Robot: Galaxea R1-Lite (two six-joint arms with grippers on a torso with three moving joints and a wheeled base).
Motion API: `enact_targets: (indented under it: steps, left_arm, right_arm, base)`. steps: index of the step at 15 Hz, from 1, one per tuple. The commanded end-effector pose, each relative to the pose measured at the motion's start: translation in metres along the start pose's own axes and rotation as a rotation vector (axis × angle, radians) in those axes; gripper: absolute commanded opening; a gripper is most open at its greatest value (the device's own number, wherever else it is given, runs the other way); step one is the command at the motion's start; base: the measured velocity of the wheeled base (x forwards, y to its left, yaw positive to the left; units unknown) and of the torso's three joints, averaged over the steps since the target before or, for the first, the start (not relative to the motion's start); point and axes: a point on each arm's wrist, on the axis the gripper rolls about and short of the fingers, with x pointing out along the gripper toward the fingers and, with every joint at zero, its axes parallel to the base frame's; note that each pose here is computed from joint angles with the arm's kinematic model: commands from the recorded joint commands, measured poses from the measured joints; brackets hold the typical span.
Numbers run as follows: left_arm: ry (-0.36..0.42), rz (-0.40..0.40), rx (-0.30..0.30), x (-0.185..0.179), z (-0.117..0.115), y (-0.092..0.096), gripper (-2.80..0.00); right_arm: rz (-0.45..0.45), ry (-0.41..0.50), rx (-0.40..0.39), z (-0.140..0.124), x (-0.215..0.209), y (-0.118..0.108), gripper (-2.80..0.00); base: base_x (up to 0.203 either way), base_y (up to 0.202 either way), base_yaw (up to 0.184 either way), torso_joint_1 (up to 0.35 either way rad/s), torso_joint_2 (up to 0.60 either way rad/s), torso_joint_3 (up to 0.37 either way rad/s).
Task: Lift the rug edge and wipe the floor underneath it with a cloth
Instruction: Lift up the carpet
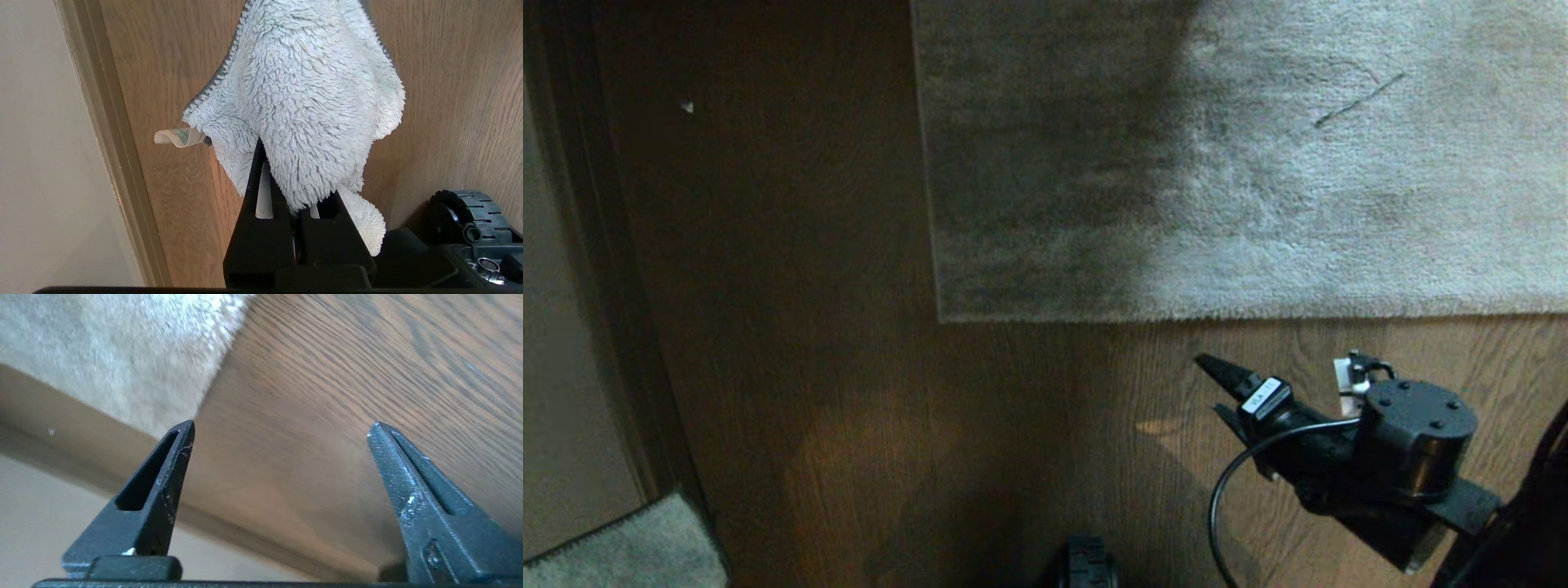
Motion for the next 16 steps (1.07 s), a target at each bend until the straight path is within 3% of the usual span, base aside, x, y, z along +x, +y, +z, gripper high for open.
enact_targets:
  steps: [1,6,16]
  left_arm:
    - [-0.001,0.0,0.0,0.0,0.0,0.0,-2.8]
    - [-0.001,0.001,0.0,0.0,0.0,0.0,-2.8]
    - [-0.001,0.0,0.0,0.0,0.0,0.0,-2.8]
  right_arm:
    - [0.046,-0.039,0.004,-0.007,0.016,0.006,0.0]
    - [0.117,-0.115,-0.103,-0.003,0.039,0.023,0.0]
    - [0.156,-0.18,-0.111,-0.007,0.072,0.031,0.0]
  base:
    - [0.0,0.0,0.0,0.0,0.0,0.0]
    - [0.0,0.0,0.0,0.0,0.0,0.0]
    - [0.0,0.0,0.0,0.0,0.0,0.0]
